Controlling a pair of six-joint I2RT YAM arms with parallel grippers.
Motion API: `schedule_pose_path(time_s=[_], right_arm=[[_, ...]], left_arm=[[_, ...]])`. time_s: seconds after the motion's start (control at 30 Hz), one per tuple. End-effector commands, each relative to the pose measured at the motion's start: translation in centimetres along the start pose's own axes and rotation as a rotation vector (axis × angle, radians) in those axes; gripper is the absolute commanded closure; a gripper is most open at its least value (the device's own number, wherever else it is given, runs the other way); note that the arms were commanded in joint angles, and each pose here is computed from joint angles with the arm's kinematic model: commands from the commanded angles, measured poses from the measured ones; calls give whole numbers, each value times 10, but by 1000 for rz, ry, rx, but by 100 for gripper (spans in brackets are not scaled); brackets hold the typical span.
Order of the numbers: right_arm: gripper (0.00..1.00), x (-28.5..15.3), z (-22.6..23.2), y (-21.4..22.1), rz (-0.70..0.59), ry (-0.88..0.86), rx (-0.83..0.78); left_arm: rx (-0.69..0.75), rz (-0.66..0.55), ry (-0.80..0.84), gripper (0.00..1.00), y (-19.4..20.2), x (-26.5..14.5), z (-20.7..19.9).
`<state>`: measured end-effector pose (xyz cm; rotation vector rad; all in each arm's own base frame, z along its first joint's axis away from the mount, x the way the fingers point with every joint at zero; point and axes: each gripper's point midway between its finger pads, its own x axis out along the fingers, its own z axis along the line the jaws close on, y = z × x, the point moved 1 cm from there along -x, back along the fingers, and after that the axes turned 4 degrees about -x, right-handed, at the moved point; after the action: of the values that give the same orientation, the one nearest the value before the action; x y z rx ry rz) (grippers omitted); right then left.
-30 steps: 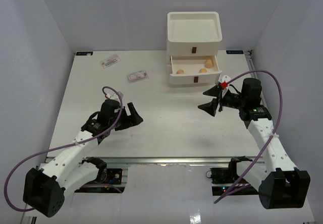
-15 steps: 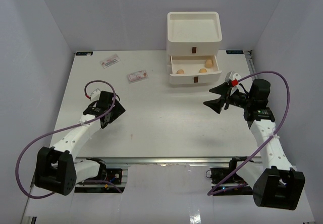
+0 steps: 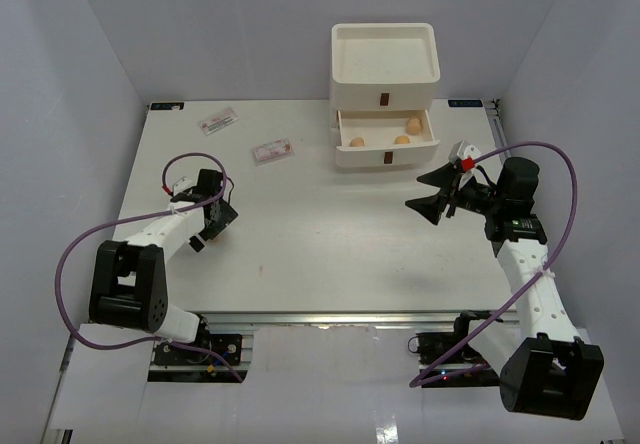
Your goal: Organize the makeup
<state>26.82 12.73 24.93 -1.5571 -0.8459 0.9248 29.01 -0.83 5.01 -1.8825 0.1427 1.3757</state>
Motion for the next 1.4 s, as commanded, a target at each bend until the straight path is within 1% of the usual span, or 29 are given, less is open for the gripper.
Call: schedule_pose_path(time_s=[0.0,0.2,0.3,0.37,0.4,0.43,0.63,0.83,0.93,1.0,1.07,1.23,1.27,1.33,1.37], right_arm=[[26,-3,-2,-14,-14,10,-42],[26,-3,-3,-14,-13,11,-41],[26,-3,-3,-14,-14,11,-42],[26,-4,-3,-15,-14,13,-43],[26,-4,-3,-15,-14,13,-44],[26,-4,-3,-15,-15,14,-46],[26,-5,-3,-17,-18,18,-49],[26,-7,-3,-17,-19,22,-50],[26,-7,-3,-17,-19,22,-48],[26,-7,-4,-17,-19,23,-49],[26,-7,-4,-17,-19,24,-49],[26,-8,-6,-15,-15,29,-42],[26,-8,-6,-15,-15,32,-44],[26,-9,-6,-16,-15,34,-45],[26,-9,-7,-16,-15,36,-44]], left_arm=[[-68,-30,28,8,-16,-3,-7],[-103,7,43,16,-11,3,-6],[-114,19,51,26,-9,4,-6],[-115,21,57,35,-8,5,-6],[-116,21,59,43,-8,4,-6],[-117,20,61,47,-8,4,-6],[-140,29,98,57,-6,0,-9],[-140,64,224,65,1,-9,-24],[-137,75,287,73,2,-15,-31],[-105,74,375,76,1,-22,-44],[-59,94,519,77,4,-36,-61],[69,107,995,91,4,-106,-109],[111,120,1124,94,3,-128,-122],[184,160,1252,99,9,-153,-142],[223,181,1278,100,14,-154,-150]])
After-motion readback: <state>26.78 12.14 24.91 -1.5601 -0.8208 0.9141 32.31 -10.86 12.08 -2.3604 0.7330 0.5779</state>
